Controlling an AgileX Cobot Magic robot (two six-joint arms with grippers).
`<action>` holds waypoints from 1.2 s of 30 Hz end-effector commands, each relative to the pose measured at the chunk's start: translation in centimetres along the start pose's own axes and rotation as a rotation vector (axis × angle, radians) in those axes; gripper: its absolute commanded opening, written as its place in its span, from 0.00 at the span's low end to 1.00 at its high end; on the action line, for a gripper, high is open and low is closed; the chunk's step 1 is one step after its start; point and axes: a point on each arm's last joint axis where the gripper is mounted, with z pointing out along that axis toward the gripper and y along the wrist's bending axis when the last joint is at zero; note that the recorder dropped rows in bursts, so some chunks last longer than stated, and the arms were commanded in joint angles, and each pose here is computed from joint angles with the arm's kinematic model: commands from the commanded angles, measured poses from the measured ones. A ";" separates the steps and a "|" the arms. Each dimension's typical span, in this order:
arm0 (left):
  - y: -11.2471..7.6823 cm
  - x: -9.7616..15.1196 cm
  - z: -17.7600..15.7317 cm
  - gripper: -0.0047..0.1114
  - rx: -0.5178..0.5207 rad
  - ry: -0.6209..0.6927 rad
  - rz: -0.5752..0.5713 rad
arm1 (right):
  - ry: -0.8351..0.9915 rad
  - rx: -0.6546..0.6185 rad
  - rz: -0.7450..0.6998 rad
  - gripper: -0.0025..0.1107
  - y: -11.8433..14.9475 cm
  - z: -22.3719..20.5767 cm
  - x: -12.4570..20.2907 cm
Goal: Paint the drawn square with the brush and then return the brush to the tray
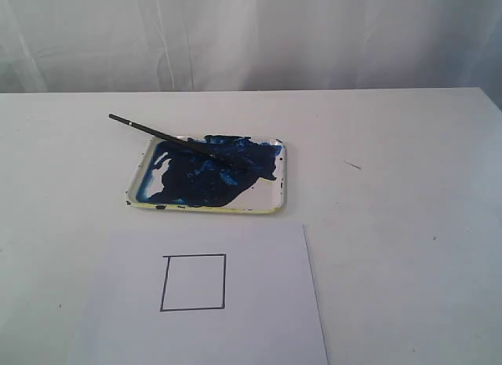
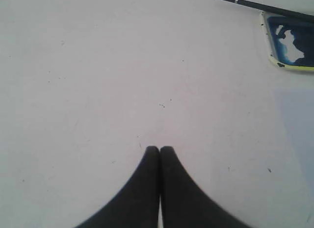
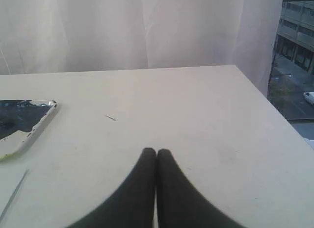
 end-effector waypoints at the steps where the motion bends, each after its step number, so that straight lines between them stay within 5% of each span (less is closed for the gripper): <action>1: 0.0 0.1 0.0 0.04 0.002 -0.001 0.000 | -0.009 0.004 -0.005 0.02 0.0 0.0 0.0; 13: 0.0 0.1 0.0 0.04 0.002 -0.001 0.000 | -0.073 0.001 -0.009 0.02 0.0 0.0 -0.5; 20: -0.4 -0.8 0.0 0.04 0.061 -0.092 -0.239 | -0.202 -0.008 -0.010 0.02 0.1 -0.2 -1.7; 29: -0.5 -2.4 -0.4 0.04 0.106 -0.276 -0.334 | -0.486 -0.069 0.154 0.02 0.3 -1.1 -4.1; 36: -0.4 -4.6 -1.9 0.04 0.104 -0.219 -0.397 | -0.391 -0.079 0.269 0.02 0.5 -2.3 -7.2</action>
